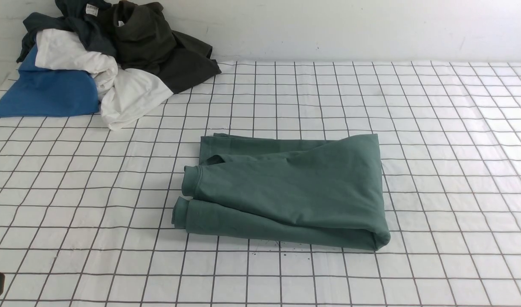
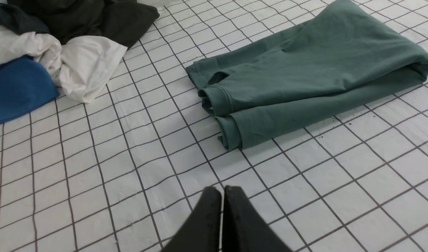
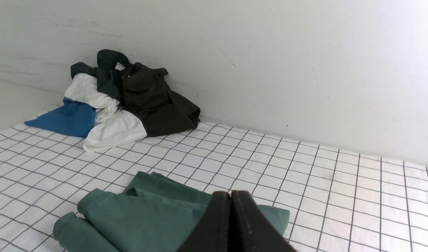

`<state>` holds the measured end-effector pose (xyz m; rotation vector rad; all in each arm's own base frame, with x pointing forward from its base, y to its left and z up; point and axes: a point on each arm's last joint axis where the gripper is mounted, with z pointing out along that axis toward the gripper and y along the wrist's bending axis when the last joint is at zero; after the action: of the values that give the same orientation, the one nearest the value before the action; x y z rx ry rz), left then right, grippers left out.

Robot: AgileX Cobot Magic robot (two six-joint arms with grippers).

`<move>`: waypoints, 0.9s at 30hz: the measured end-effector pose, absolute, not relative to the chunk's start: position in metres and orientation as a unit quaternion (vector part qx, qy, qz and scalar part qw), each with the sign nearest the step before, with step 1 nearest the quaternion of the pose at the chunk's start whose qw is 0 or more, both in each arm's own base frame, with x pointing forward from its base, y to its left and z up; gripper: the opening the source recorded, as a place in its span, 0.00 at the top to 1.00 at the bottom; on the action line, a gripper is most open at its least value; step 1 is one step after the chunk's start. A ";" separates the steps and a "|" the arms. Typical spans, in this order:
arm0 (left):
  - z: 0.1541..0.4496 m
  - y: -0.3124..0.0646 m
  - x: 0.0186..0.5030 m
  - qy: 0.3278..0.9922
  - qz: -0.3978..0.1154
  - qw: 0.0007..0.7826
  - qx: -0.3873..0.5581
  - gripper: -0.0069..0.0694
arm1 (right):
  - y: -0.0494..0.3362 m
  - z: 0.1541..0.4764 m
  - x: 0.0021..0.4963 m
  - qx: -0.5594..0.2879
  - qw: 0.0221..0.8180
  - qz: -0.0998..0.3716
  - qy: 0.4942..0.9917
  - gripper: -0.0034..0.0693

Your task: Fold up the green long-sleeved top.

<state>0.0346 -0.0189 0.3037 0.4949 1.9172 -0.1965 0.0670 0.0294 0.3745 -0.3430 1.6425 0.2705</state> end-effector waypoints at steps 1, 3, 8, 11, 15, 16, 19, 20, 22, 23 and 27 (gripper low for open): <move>0.304 -0.019 0.035 0.808 -0.083 0.545 0.208 0.92 | 0.029 0.372 0.067 -0.149 0.664 0.119 0.723 0.97; 0.304 -0.019 0.035 0.808 -0.083 0.545 0.208 0.92 | 0.028 0.366 0.064 -0.148 0.665 0.119 0.722 0.97; 0.304 -0.019 0.034 0.808 -0.084 0.544 0.208 0.92 | 0.019 0.331 0.054 -0.128 0.696 0.078 0.702 0.97; 0.304 -0.019 0.034 0.808 -0.085 0.544 0.208 0.92 | 0.013 0.297 0.054 -0.101 0.697 0.044 0.708 0.97; 0.304 -0.019 0.034 0.808 -0.085 0.544 0.208 0.92 | 0.006 0.251 0.055 -0.052 0.693 0.011 0.719 0.97; 0.304 -0.019 0.034 0.808 -0.085 0.544 0.208 0.92 | 0.004 0.239 0.055 -0.038 0.690 0.004 0.723 0.97; 0.304 -0.019 0.034 0.808 -0.085 0.544 0.208 0.92 | 0.000 0.207 0.054 -0.004 0.679 -0.008 0.734 0.97; 0.304 -0.019 0.034 0.809 -0.085 0.544 0.208 0.92 | -0.002 0.194 0.055 0.011 0.666 -0.009 0.746 0.97; 0.304 -0.019 0.034 0.809 -0.085 0.544 0.208 0.92 | -0.003 0.188 0.056 0.020 0.658 -0.008 0.752 0.97; 0.304 -0.019 0.034 0.809 -0.085 0.544 0.208 0.92 | -0.003 0.185 0.056 0.033 0.651 -0.004 0.758 0.97; 0.304 -0.019 0.034 0.809 -0.085 0.544 0.208 0.92 | -0.004 0.182 0.055 0.049 0.639 0.004 0.768 0.97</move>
<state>0.0344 -0.0191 0.3036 0.4948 1.9195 -0.2009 0.0551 -0.0042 0.1819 0.1127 1.7519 0.0083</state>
